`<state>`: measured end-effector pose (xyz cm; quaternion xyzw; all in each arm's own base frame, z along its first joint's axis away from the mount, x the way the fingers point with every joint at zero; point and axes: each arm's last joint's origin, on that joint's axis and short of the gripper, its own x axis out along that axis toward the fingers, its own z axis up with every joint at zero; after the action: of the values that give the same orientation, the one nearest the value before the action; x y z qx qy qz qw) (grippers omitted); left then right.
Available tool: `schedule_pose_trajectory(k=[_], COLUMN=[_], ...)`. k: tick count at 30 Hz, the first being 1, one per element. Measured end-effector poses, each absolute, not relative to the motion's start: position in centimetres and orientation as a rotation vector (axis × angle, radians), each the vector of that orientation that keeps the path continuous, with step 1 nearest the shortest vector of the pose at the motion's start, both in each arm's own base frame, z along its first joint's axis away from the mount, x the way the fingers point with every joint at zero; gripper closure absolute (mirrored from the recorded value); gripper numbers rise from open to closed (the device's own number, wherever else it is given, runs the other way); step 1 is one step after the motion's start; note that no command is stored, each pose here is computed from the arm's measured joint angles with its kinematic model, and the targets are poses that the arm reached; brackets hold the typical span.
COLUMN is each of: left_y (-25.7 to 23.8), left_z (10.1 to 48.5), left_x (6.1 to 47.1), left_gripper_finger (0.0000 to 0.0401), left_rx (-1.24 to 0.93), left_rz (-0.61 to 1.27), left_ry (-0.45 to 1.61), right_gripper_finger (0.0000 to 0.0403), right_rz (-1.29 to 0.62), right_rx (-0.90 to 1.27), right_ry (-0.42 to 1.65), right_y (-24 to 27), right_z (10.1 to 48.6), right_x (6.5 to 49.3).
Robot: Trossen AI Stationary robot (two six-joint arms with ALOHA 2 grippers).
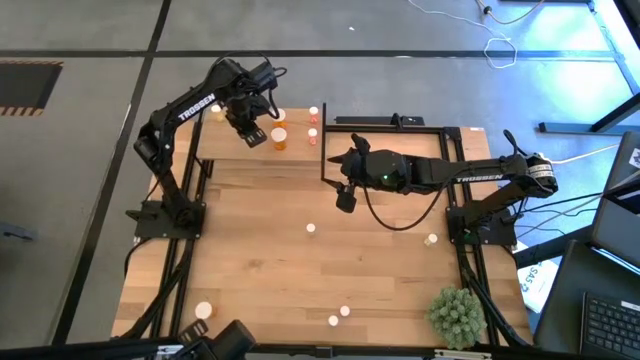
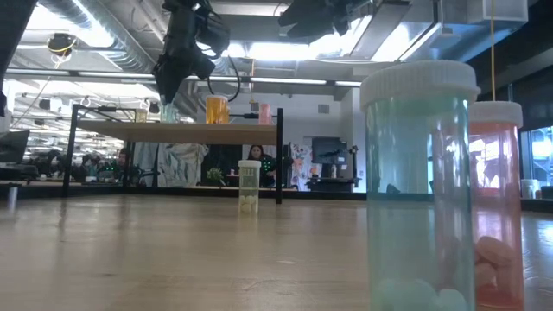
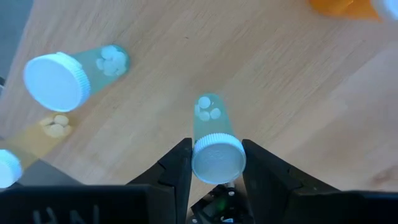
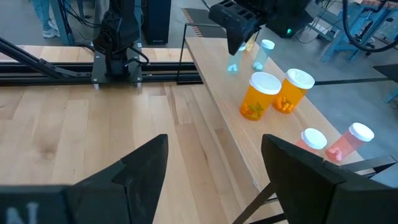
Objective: Pick and place medicine bottles onto shelf by color
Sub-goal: Put the left small blue pill on the shelf aligned with the blue pill on the shelf
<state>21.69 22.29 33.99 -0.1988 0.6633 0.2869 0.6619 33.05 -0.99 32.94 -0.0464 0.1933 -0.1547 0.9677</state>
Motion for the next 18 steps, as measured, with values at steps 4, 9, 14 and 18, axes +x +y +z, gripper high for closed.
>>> schedule_pose_trajectory(k=[4,9,14,18], left_y=[22.33,22.61,22.63,22.63], left_z=[33.99,33.98,33.98,33.98], left_x=[21.65,21.35,21.33,21.33], left_gripper_finger=[0.0287,0.0287,0.0287,0.0287], left_rx=[-0.448,-0.463,-0.461,-0.457], left_rz=[0.653,0.659,0.650,0.646], left_ry=[1.501,1.497,1.497,1.498], right_gripper_finger=[0.0142,0.0142,0.0142,0.0142], right_rz=[-0.313,-0.313,-0.313,-0.313], right_rx=[-0.092,-0.092,-0.092,-0.092], right_ry=[0.391,0.391,0.391,0.391], right_y=[-0.99,-0.99,-1.00,-0.99], right_z=[32.94,32.94,32.94,32.94], right_x=[33.05,33.05,33.05,33.05])
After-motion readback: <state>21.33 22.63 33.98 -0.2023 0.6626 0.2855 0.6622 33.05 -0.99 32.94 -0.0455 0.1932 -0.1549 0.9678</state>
